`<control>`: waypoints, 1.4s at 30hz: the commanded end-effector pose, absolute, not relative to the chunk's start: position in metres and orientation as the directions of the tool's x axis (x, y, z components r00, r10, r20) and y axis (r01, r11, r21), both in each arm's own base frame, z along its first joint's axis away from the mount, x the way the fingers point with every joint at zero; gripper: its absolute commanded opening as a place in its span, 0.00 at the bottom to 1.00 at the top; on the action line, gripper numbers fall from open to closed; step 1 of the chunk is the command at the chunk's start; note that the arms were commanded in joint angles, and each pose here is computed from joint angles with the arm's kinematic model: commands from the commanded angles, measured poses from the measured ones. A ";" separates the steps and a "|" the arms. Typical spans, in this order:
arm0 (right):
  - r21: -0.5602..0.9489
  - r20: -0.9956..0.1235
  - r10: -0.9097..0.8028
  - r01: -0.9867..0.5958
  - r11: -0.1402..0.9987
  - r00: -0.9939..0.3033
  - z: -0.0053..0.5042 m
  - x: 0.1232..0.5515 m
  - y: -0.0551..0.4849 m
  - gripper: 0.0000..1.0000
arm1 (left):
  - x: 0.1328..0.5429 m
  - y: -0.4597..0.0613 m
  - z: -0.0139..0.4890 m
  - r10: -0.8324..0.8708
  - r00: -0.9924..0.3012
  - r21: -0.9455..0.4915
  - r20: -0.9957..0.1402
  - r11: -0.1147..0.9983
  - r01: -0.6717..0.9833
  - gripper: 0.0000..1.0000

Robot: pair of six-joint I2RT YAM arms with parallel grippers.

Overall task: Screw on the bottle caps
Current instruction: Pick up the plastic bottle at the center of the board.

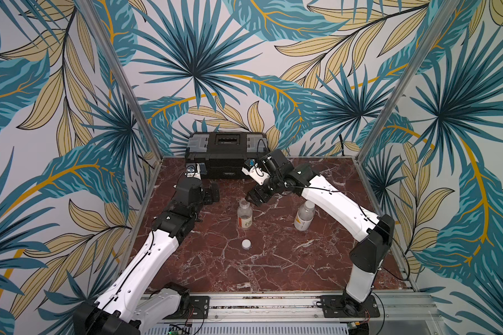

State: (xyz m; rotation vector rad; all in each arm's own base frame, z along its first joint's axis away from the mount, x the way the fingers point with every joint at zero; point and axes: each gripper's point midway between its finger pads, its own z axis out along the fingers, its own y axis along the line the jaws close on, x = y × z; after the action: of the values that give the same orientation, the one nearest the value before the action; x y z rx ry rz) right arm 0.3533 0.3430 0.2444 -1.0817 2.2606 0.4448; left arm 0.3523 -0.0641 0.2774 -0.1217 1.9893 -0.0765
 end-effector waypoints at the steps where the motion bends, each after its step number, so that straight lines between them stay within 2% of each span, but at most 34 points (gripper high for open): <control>1: 0.025 -0.639 -0.610 -0.805 0.592 -0.469 0.246 0.353 0.349 0.91 | 0.348 -0.061 0.266 -0.119 -0.430 -0.107 -0.895 0.993 -0.054 1.00; 23: 0.088 -0.559 -0.658 -0.825 0.559 -0.505 0.202 0.349 0.374 0.89 | 0.348 -0.061 0.260 -0.108 -0.432 -0.102 -0.896 0.994 -0.038 1.00; 28: 0.097 -0.539 -0.671 -0.829 0.551 -0.510 0.196 0.346 0.376 0.84 | 0.348 -0.062 0.259 -0.110 -0.433 -0.104 -0.895 0.994 -0.038 1.00; 37: 0.105 -0.500 -0.692 -0.830 0.548 -0.521 0.188 0.340 0.375 0.81 | 0.348 -0.061 0.258 -0.110 -0.434 -0.103 -0.894 0.994 -0.041 1.00; 42: 0.110 -0.490 -0.698 -0.831 0.545 -0.522 0.185 0.339 0.375 0.76 | 0.348 -0.061 0.257 -0.111 -0.434 -0.104 -0.894 0.994 -0.040 1.00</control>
State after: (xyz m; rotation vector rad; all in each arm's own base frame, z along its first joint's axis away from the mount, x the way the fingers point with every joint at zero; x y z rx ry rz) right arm 0.3446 0.3730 0.1932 -1.2190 2.3652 0.4595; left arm 0.3504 -0.0634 0.2613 -0.1097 2.0228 -0.0813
